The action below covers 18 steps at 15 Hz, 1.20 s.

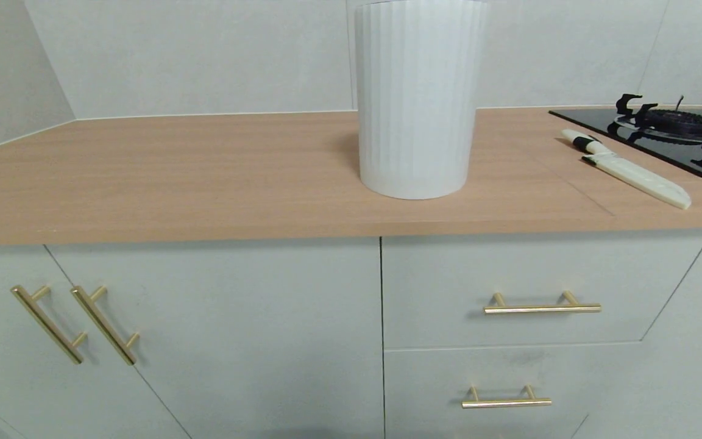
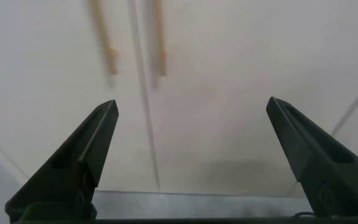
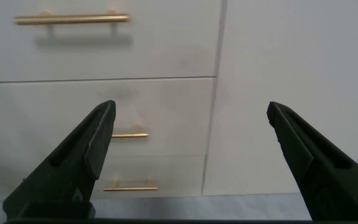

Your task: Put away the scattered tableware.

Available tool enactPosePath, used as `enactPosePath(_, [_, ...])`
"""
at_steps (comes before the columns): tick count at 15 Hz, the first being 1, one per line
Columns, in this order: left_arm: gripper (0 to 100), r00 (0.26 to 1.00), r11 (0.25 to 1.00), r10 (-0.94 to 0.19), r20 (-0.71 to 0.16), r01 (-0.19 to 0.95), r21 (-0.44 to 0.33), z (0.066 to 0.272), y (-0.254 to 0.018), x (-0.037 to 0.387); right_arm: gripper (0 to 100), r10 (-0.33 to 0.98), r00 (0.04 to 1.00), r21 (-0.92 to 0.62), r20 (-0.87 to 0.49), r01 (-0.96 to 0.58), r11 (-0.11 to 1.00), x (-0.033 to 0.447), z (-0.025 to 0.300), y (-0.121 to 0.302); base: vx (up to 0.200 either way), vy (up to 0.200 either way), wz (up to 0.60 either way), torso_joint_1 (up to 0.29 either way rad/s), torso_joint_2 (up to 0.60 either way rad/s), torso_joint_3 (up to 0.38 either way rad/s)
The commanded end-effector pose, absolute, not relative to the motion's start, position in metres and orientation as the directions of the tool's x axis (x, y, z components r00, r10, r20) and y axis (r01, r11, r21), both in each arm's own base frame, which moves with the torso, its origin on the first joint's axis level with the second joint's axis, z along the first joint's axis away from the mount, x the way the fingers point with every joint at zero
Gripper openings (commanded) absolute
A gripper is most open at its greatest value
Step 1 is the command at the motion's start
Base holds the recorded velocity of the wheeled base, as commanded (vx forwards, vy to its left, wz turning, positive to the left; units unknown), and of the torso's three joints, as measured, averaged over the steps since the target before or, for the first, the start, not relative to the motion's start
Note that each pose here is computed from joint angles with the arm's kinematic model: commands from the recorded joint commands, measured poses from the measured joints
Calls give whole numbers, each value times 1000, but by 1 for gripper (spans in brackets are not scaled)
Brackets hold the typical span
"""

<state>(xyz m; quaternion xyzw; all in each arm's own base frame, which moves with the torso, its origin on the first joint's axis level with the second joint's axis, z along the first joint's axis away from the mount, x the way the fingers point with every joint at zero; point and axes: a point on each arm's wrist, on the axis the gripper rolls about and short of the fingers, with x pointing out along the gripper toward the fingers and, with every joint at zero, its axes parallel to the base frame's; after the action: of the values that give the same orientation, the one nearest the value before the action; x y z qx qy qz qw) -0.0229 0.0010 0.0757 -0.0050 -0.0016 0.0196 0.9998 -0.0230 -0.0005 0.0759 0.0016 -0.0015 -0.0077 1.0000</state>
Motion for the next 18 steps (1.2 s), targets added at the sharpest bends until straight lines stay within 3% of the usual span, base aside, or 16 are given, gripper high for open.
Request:
enactPosePath(1, [100, 999, 999, 40, 2, -40, -11, 76, 1, -23, 100, -15, 1000, 3, 2, 15, 1000, -23, 76, 0, 0, -200, 0, 2, -2, 2])
enactPosePath(8, [100, 999, 999, 40, 2, -40, -11, 76, 1, -23, 100, -15, 1000, 3, 2, 15, 1000, -23, 76, 0, 0, 0, 0, 0, 0, 0])
enactPosePath(13, [100, 999, 999, 40, 2, -40, -11, 76, 1, -23, 100, -15, 1000, 3, 2, 15, 1000, -23, 76, 0, 200, 0, 0, 0, 1, 5])
enactPosePath(18, [100, 999, 999, 40, 2, -40, -11, 76, 1, -23, 100, -15, 1000, 3, 2, 15, 1000, -23, 76, 0, 0, 0, 0, 0, 0, 0])
